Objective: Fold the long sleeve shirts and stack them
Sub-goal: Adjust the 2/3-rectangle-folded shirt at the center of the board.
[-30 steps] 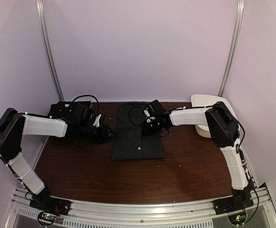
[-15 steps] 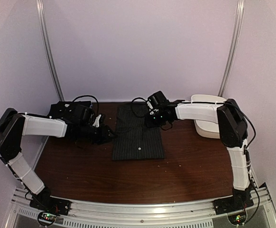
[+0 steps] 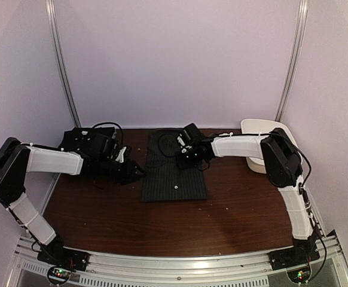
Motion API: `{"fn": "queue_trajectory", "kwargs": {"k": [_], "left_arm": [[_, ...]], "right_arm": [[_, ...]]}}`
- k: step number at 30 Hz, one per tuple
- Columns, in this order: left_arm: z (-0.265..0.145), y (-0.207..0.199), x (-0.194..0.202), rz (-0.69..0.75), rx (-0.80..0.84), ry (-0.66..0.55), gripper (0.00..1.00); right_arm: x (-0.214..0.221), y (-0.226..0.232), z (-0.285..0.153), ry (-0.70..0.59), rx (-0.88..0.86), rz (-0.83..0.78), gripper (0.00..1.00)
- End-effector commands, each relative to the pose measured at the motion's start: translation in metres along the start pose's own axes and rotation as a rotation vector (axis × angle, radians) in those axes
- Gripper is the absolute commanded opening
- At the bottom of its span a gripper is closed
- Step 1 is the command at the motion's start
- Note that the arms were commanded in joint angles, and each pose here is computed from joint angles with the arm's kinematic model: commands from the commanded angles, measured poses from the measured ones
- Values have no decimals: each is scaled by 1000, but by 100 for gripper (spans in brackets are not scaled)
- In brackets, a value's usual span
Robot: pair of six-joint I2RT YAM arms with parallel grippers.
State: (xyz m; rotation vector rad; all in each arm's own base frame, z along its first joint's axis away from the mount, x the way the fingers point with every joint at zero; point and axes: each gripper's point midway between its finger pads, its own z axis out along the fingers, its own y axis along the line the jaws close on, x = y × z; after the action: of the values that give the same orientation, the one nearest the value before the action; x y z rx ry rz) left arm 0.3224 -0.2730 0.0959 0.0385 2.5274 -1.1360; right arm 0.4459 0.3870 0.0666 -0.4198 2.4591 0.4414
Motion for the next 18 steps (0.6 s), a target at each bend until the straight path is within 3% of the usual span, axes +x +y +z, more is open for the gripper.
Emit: {"fn": "queue_trajectory", "kwargs": {"k": [1,9,18], "left_arm": [[-9,-5,0,22,8,-28,44],[-12,2,14,11,0,-9,44],[-11,6,33,17,-3,29,44]], "right_arm": [[8,-14,17,31,60,-12,28],[-2,-9,6,16,41,-9,32],[-5,4,-61,-51,-62,13,45]]}}
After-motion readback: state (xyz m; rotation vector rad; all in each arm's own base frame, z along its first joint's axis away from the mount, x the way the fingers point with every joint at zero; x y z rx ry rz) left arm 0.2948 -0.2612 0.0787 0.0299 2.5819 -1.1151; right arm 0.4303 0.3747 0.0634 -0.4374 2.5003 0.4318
